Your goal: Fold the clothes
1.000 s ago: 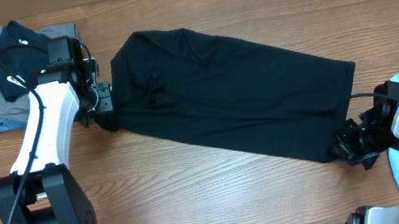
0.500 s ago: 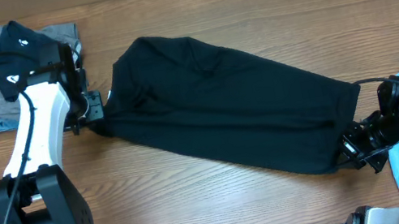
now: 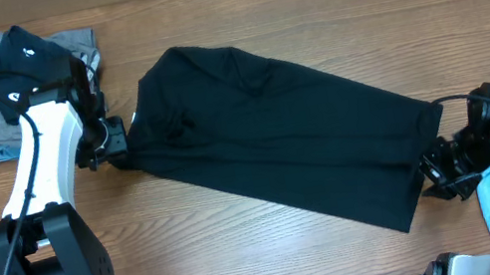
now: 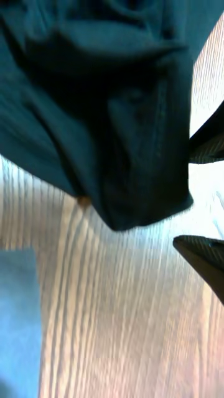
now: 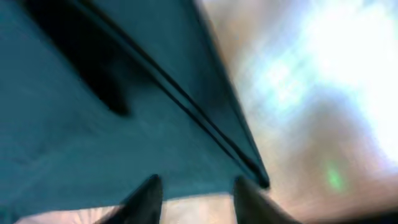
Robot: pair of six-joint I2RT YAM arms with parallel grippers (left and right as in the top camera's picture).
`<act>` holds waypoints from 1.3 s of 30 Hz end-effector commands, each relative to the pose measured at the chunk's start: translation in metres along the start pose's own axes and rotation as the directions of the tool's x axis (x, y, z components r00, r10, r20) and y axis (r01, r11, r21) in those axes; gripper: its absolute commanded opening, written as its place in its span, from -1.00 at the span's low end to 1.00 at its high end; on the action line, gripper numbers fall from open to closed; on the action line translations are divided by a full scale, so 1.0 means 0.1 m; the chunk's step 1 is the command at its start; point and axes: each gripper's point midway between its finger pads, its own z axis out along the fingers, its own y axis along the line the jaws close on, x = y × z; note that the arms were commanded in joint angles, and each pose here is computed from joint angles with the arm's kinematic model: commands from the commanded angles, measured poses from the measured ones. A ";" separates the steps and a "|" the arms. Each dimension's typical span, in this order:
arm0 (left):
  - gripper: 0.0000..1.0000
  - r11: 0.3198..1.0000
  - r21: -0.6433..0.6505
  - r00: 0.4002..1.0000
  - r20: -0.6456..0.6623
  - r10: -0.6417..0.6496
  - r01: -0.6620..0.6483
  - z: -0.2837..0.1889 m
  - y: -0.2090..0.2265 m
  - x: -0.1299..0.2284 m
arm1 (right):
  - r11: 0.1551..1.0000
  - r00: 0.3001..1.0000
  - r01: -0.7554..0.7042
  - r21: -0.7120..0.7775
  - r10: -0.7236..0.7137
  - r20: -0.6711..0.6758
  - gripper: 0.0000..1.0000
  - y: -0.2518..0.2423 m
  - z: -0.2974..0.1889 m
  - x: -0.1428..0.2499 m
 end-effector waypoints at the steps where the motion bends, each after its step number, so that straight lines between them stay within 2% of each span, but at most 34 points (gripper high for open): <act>1: -0.15 0.989 0.144 0.996 0.083 0.028 -0.039 -0.20 -0.24 -0.15 | 0.990 0.992 0.101 -0.103 -0.093 0.082 0.11 0.29 -0.12 -0.17; 4: -0.02 0.962 0.253 0.989 0.135 0.068 -0.101 -0.25 -0.44 -0.24 | 0.983 0.987 0.133 -0.128 -0.120 0.102 0.34 0.39 -0.11 -0.19; 6: 0.11 0.927 0.345 0.980 0.181 0.086 -0.145 -0.32 -0.62 -0.31 | 0.982 0.987 0.133 -0.134 -0.119 0.113 0.37 0.44 -0.11 -0.20; 8: 0.14 0.897 0.400 0.970 0.223 0.102 -0.186 -0.38 -0.76 -0.37 | 0.981 0.986 0.129 -0.143 -0.111 0.125 0.38 0.50 -0.09 -0.21; 11: 0.14 0.884 0.403 0.954 0.268 0.134 -0.238 -0.42 -0.89 -0.43 | 0.983 0.985 0.113 -0.147 -0.091 0.144 0.25 0.55 -0.02 -0.23; 16: 0.24 0.873 0.351 0.923 0.305 0.234 -0.337 -0.41 -1.14 -0.42 | 0.986 0.984 0.113 -0.124 -0.093 0.154 0.27 0.55 0.07 -0.21; 21: 0.22 0.942 0.172 0.943 0.219 0.250 -0.289 -0.28 -0.92 -0.31 | 0.993 0.980 0.078 -0.085 -0.061 0.192 0.33 0.46 0.06 -0.30; 25: 0.29 0.904 0.301 0.944 0.219 0.245 -0.305 -0.32 -1.13 -0.25 | 0.992 0.977 0.084 -0.091 -0.064 0.201 0.33 0.48 0.06 -0.32; 29: 0.37 0.900 0.320 0.948 0.216 0.235 -0.296 -0.27 -1.25 -0.25 | 0.996 0.977 0.032 -0.089 -0.013 0.212 0.32 0.47 0.07 -0.36; 30: 0.38 0.902 0.323 0.951 0.208 0.229 -0.288 -0.24 -1.27 -0.25 | 0.996 0.976 0.019 -0.089 0.001 0.217 0.25 0.47 0.07 -0.37; 31: 0.36 0.906 0.329 0.959 0.182 0.218 -0.268 -0.16 -1.30 -0.23 | 0.995 0.975 0.011 -0.099 0.011 0.222 0.18 0.49 0.07 -0.39; 36: 0.40 0.924 0.359 0.991 0.076 0.112 -0.132 -0.01 -1.38 -0.14 | 0.995 0.978 0.025 -0.100 -0.004 0.206 0.18 0.52 0.09 -0.35; 39: 0.42 0.929 0.362 0.996 0.056 0.066 -0.081 0.03 -1.38 -0.16 | 0.994 0.978 0.046 -0.097 -0.025 0.207 0.18 0.56 0.11 -0.32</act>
